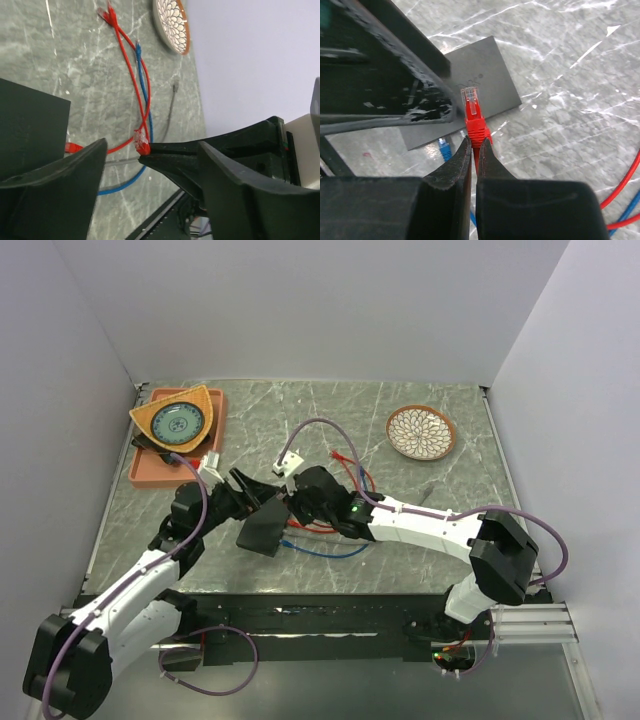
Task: Insert the plug into the switch port
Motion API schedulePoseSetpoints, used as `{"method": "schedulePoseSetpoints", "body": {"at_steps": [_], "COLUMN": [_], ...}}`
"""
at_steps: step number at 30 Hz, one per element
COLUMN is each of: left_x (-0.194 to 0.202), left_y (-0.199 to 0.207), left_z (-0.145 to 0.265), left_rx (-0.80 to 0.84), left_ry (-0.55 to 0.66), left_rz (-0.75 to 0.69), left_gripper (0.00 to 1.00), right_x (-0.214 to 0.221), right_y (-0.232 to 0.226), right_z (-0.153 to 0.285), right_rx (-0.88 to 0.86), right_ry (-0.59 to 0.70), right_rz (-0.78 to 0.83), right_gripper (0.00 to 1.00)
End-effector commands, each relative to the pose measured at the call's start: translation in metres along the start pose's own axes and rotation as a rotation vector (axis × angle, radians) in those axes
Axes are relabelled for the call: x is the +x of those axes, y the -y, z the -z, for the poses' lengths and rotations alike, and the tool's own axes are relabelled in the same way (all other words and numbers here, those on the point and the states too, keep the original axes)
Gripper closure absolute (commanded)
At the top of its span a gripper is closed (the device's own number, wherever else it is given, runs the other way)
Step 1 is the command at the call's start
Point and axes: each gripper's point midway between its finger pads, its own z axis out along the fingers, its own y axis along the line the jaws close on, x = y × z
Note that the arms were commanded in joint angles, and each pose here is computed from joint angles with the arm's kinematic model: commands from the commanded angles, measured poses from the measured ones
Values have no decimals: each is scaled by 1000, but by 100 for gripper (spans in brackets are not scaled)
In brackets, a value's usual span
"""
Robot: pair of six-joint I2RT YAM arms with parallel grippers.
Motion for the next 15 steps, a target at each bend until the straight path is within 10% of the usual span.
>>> {"method": "schedulePoseSetpoints", "body": {"at_steps": [1, 15], "left_x": [-23, -43], "left_y": [16, -26], "left_z": [2, 0], "left_rx": [-11, -299], "left_ry": [70, 84], "left_rz": [-66, -182], "left_gripper": [18, 2], "right_x": [-4, 41], "right_y": [17, 55], "right_z": [8, 0], "right_rx": [71, 140], "right_ry": [26, -124], "right_rz": [9, -16], "right_gripper": [100, 100]}}
